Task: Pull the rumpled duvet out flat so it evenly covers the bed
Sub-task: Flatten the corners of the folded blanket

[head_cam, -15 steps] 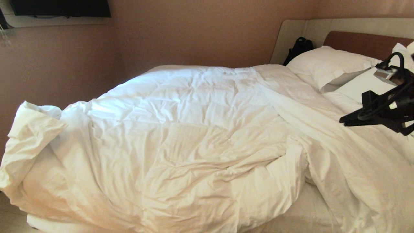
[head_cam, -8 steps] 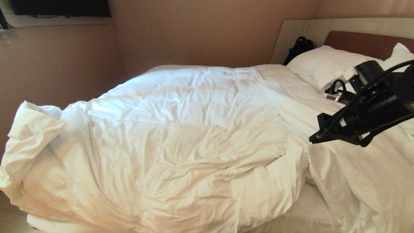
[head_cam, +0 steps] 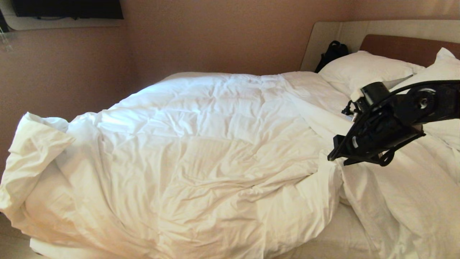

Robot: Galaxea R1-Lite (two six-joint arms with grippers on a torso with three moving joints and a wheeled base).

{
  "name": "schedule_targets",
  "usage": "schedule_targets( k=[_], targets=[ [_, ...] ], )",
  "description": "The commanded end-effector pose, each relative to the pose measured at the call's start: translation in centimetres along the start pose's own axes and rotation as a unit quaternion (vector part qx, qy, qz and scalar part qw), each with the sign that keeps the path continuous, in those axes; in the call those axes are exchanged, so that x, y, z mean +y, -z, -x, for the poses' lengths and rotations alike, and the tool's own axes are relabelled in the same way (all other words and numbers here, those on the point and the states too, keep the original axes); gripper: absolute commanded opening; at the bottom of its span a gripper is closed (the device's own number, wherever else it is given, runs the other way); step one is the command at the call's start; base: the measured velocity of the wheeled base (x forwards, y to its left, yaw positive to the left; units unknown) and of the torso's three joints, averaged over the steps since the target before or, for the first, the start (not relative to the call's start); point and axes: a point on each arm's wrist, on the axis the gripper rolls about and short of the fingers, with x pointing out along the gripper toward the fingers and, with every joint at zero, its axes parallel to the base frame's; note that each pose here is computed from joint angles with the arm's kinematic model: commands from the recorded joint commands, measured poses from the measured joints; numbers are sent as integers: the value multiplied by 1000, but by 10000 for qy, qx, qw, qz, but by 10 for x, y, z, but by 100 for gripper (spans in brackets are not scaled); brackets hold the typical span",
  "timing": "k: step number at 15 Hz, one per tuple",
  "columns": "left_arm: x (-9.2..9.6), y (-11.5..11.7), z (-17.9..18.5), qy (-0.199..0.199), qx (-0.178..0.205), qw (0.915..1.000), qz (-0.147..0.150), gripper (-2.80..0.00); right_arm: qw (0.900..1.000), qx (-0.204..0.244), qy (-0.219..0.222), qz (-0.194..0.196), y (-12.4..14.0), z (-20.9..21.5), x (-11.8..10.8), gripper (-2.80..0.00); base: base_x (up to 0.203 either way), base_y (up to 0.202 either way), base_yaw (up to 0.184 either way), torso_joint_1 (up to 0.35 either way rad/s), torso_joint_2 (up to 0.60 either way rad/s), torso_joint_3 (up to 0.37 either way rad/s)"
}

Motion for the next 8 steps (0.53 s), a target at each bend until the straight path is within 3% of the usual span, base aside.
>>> schedule_targets(
  k=[1, 8],
  targets=[
    [0, 0, 0, -7, 0, 10000, 3, -280, 9998, 70, 164, 18, 2, -12, 3, 0, 0, 0, 0, 0, 0, 0],
    [0, 0, 0, -7, 0, 10000, 3, -280, 9999, 159, 47, -2, 8, -17, 23, 0, 0, 0, 0, 0, 0, 0]
  ],
)
